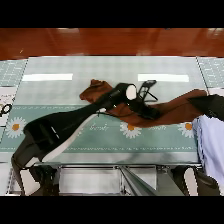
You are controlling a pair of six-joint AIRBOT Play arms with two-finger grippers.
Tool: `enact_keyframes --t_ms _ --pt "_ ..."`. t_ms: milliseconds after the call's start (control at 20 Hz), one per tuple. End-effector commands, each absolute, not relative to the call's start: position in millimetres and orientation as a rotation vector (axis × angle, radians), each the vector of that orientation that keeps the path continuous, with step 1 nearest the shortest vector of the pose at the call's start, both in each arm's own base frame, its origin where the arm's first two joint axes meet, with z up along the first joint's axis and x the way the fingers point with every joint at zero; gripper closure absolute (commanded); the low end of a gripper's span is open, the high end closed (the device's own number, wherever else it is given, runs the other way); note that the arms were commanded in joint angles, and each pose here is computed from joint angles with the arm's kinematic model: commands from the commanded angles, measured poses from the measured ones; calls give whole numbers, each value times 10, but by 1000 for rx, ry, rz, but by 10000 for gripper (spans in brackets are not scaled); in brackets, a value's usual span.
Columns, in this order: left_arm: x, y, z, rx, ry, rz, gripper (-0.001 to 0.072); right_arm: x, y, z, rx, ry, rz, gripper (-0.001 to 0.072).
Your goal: Fold the shirts.
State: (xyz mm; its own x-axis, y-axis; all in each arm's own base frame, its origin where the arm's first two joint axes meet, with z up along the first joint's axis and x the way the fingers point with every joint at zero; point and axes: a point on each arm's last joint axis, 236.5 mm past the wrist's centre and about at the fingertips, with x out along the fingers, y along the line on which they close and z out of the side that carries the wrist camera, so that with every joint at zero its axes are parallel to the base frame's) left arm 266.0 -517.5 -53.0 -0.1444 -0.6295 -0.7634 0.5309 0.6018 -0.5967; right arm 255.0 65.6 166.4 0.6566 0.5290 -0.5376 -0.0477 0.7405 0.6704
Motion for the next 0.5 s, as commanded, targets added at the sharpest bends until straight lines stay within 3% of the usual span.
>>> enact_keyframes --t_ms 0,200,450 --pt "2326 -5414 -520 -110 1418 -1112 687 2556 649 1666 669 793 353 686" --pt "2821 -5009 -263 -149 1426 -1076 687 2561 649 1669 678 793 350 686" --pt "3830 -3703 694 -210 1247 -998 686 2691 938 1758 726 791 498 687"
